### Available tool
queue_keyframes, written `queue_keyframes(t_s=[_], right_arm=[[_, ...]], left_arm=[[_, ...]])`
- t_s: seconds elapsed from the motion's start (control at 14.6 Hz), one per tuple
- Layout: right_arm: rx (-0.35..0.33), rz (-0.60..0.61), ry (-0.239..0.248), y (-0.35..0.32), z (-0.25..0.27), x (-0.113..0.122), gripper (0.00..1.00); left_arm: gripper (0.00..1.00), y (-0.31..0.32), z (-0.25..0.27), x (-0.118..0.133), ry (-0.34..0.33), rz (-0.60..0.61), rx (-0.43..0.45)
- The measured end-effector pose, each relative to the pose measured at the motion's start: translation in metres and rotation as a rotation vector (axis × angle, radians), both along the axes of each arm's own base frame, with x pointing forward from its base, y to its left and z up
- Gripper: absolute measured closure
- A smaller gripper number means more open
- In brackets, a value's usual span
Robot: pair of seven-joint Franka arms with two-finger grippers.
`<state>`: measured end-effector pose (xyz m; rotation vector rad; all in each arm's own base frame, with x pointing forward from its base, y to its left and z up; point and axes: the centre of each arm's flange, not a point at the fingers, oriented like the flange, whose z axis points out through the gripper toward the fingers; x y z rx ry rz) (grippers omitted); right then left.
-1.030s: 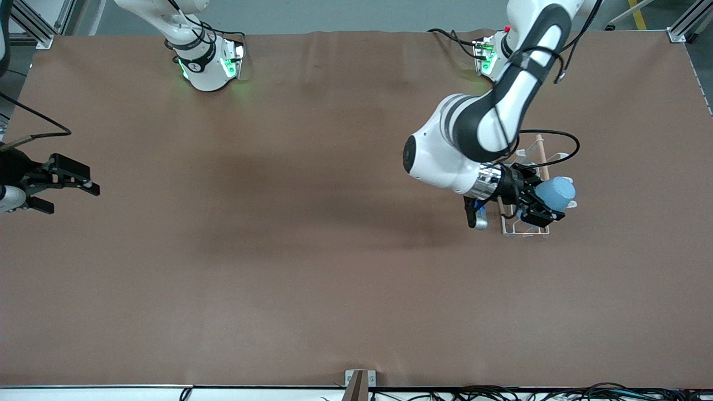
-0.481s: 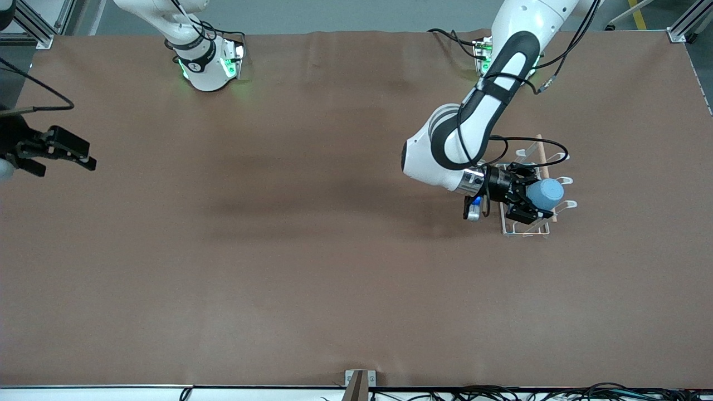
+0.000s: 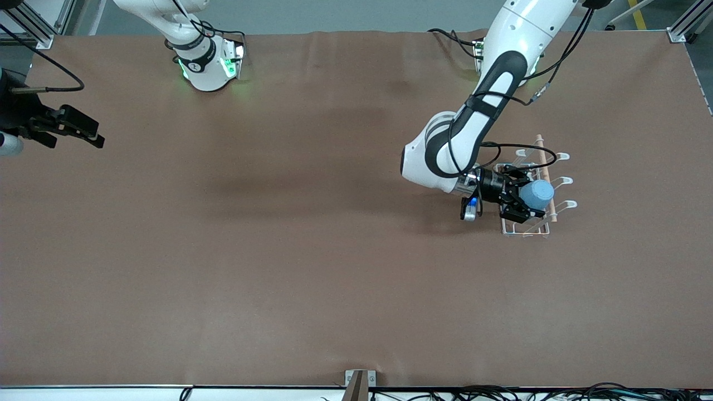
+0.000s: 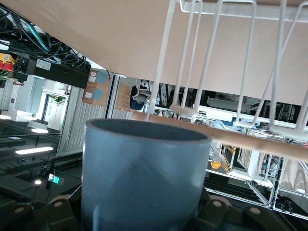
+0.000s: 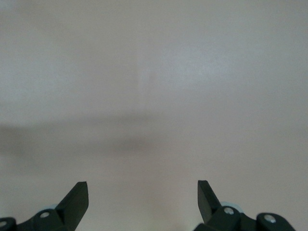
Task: Hang cup on cup holder
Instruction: 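Lower the cup onto a holder hook with the left gripper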
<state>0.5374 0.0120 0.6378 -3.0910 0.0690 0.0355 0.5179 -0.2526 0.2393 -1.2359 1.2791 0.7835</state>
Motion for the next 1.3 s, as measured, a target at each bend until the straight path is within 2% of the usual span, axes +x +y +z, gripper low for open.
queue_keyframes(t_s=[0.48,0.76,1.3], right_arm=[[0.000,-0.019,-0.050,-0.006,0.008,0.001,0.00],[0.000,-0.024,-0.050,-0.009,0.009,0.001,0.00],[-0.033,-0.028,-0.046,-0.013,0.005,0.002,0.00]], left_arm=[[0.20,0.007,-0.011,-0.002,-0.035,0.002,0.018],[0.20,0.010,-0.017,-0.005,-0.067,-0.011,0.046],[0.20,0.008,-0.013,-0.010,-0.056,0.024,0.016]])
